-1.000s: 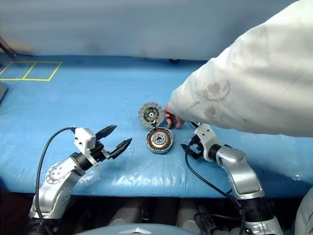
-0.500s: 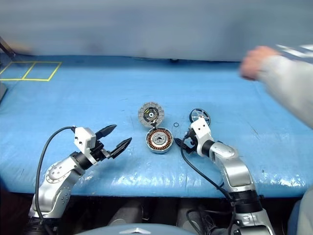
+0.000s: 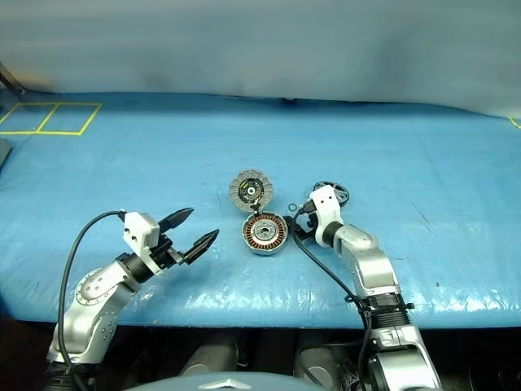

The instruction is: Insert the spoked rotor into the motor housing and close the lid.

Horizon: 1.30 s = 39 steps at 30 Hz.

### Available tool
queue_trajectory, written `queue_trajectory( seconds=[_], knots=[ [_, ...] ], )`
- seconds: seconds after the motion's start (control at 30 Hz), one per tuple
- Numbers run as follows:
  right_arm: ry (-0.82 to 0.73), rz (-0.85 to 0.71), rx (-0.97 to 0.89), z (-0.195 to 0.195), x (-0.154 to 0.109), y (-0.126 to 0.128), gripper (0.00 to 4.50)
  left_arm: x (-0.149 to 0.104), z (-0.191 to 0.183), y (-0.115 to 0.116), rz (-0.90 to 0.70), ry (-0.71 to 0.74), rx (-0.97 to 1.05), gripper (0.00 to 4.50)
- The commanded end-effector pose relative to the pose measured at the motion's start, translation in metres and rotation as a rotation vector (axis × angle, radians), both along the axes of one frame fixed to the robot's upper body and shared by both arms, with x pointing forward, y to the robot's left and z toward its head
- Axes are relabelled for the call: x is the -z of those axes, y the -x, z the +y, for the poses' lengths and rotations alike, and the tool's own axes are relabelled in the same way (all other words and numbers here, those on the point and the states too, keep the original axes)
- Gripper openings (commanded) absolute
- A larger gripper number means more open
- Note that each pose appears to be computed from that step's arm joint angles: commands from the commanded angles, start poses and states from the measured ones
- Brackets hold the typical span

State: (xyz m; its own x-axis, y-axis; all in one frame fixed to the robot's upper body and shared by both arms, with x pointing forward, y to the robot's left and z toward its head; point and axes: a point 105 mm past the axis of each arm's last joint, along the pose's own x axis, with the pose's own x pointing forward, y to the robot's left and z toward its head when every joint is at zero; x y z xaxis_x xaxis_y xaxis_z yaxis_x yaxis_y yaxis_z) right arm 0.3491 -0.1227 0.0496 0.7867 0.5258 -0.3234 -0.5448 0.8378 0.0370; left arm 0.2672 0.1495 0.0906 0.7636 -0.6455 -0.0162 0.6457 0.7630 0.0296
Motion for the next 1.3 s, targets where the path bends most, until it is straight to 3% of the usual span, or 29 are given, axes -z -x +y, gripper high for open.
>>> queue_trajectory(
  seconds=[0.03,0.17,0.27,0.5,0.8,0.93,1.3],
  knots=[
    [-0.002,-0.045,0.005,0.003,-0.008,-0.007,4.35,-0.008,0.001,0.001,-0.035,-0.012,-0.001,4.5],
    [0.011,-0.05,0.012,0.005,-0.005,-0.009,4.35,-0.008,0.001,0.002,-0.033,-0.013,-0.002,4.5],
    [0.02,-0.056,0.018,0.006,-0.003,-0.011,3.8,-0.008,0.001,0.002,-0.033,-0.015,-0.002,4.5],
    [0.058,-0.067,0.0,0.014,0.002,-0.009,1.54,-0.007,0.002,0.001,-0.032,-0.017,-0.004,4.5],
    [0.073,-0.058,-0.012,0.019,0.008,-0.007,1.54,-0.007,0.001,0.001,-0.029,-0.018,-0.005,4.5],
    [0.076,-0.063,0.003,0.014,0.007,-0.007,0.73,-0.007,0.002,0.001,-0.03,-0.019,-0.006,4.5],
    [-0.004,-0.193,-0.04,-0.004,-0.047,0.019,0.71,-0.002,-0.001,0.003,-0.014,-0.04,0.034,4.5]
  ],
)
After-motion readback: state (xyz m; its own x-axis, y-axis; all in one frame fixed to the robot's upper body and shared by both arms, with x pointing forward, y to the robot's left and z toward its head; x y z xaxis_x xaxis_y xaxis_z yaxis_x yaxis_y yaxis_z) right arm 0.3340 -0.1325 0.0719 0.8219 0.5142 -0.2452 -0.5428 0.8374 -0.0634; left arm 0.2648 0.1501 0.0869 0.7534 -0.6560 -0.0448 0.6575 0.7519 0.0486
